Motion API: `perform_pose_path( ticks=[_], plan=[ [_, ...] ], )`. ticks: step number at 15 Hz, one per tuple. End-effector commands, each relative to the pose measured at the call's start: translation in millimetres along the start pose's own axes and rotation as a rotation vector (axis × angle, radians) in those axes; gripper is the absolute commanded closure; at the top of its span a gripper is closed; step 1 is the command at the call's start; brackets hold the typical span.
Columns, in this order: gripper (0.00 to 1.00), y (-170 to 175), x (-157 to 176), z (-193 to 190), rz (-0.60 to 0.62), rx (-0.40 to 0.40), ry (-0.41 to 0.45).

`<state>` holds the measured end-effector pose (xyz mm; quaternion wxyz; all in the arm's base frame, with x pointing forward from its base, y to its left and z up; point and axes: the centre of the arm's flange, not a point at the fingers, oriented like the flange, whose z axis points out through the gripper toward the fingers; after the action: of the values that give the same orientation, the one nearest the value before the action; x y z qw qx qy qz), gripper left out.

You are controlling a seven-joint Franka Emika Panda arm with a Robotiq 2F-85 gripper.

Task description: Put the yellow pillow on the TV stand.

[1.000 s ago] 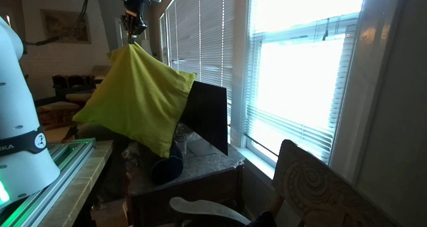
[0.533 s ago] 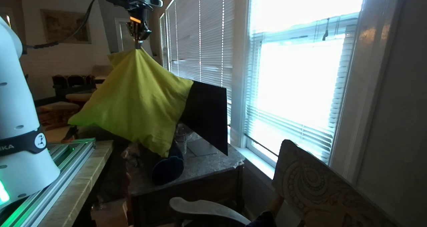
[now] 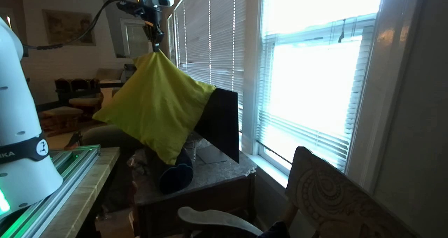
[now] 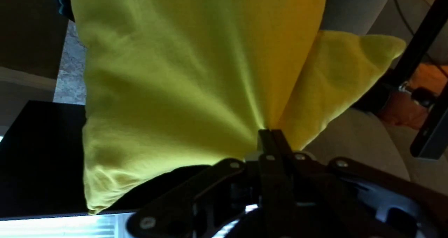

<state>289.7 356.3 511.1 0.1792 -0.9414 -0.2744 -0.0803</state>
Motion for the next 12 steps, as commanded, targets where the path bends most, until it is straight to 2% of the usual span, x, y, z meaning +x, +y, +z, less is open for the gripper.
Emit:
perform_pose_path(
  ticks=[1, 4, 10, 11, 12],
  plan=[
    [1.00, -20, -8, 9, 0.091, 0.022, 0.075],
    [1.00, -27, -16, 25, 0.051, 0.025, 0.070],
    [1.00, -6, -17, 56, 0.057, -0.036, 0.260],
    [1.00, -8, -17, 46, 0.042, -0.026, 0.200],
    [0.99, -4, -19, 51, 0.046, -0.030, 0.200]
  ],
)
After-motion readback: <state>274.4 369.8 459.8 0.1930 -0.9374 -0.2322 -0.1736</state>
